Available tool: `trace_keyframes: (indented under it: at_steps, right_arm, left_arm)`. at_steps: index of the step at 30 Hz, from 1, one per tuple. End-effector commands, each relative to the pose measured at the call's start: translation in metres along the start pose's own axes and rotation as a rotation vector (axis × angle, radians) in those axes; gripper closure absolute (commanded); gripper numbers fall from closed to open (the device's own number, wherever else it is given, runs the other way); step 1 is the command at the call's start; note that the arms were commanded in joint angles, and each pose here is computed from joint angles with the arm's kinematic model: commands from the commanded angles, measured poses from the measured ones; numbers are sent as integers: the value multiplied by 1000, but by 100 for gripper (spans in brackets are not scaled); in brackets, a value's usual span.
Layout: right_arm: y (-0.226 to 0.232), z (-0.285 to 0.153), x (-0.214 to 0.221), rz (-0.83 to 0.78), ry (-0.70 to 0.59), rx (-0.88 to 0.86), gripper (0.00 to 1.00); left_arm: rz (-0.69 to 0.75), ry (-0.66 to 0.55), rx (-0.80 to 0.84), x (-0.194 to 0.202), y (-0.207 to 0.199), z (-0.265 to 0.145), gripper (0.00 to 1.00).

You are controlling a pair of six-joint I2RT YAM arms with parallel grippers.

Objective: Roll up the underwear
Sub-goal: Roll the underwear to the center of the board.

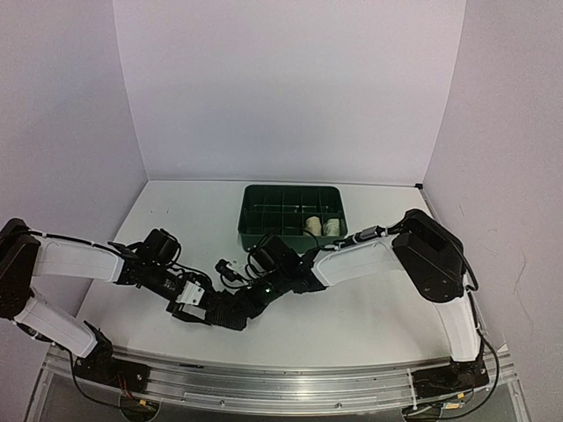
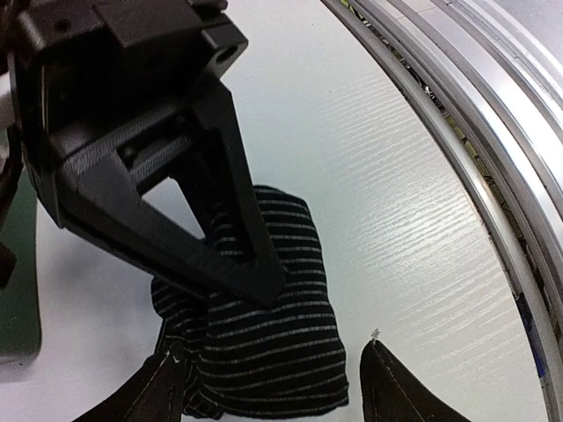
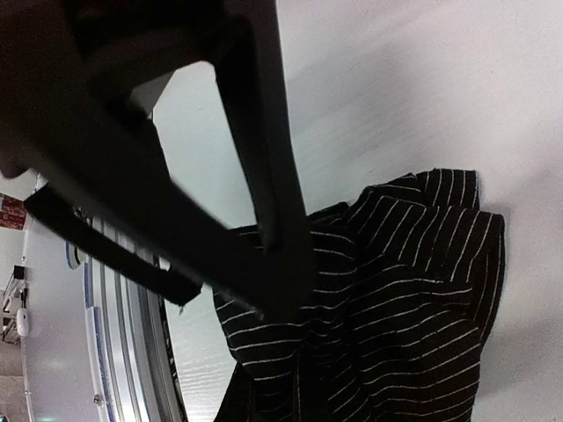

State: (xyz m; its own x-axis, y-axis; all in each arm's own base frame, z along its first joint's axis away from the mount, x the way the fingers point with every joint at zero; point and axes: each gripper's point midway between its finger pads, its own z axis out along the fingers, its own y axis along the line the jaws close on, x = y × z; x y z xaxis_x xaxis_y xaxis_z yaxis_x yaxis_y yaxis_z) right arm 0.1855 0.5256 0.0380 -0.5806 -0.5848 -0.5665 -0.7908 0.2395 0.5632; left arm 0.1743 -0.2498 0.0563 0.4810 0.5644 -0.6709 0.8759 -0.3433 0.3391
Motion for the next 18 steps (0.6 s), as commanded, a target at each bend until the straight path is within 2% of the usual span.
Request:
trace_keyframes:
  at_steps: [1,7,9,11,13,14,15,16,18]
  right_arm:
    - [-31,23,44,127,134,76,100]
    - [-33,26,44,133,136,74,100]
    - [-32,25,44,126,136,74,100]
    - [-32,23,43,109,131,84,98]
    - [-32,17,39,84,117,104,90]
    - [-33,14,36,68,108,121,85]
    - [-31,8,30,43,91,137,77]
    - [-29,1,24,17,73,154,68]
    - [-26,-14,9,-52,29,204,57]
  left_arm:
    - [38,-8,-50,-9,8,3,33]
    - [-40,131,-9,24,4,21,38]
    - [-92,184,-10,36,9,24,51]
    - [-138,208,-16,39,17,26,71]
    - [-152,204,-8,36,17,24,87]
    - [-156,199,-3,34,17,23,92]
    - [-167,196,16,32,13,22,96]
    - [-180,195,36,32,8,21,100]
    - [-210,194,72,31,0,21,100]
